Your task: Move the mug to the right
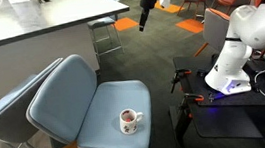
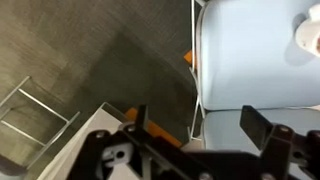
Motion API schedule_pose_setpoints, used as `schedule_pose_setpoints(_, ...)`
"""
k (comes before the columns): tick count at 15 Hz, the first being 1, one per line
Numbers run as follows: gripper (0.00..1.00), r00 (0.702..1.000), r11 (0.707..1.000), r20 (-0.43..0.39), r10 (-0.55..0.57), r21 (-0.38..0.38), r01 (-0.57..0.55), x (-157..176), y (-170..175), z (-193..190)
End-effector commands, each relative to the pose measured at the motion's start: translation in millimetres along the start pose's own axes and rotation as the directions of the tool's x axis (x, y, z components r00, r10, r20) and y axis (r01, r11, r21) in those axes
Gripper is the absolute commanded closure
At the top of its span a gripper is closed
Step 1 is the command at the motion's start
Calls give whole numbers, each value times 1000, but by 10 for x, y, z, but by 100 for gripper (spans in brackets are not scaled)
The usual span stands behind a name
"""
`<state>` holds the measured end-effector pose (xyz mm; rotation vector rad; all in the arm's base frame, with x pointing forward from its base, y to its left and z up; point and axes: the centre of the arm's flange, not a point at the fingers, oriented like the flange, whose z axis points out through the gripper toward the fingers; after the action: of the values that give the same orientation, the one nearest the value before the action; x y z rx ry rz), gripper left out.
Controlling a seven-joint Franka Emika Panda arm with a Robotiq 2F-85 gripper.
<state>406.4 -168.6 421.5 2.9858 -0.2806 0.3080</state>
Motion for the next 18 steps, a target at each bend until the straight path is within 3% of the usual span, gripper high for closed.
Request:
schedule_pose_setpoints(1,0,1000,1000,0,0,0,0,0,0,0)
schedule_pose_setpoints(9,0,1000,1000,0,0,0,0,0,0,0)
schedule_pose_setpoints(12,0,1000,999,21,-22,40,21,144,-377,199)
schedule_pose_setpoints(18,0,995,993,83,-48,112,39,397,-1450,762)
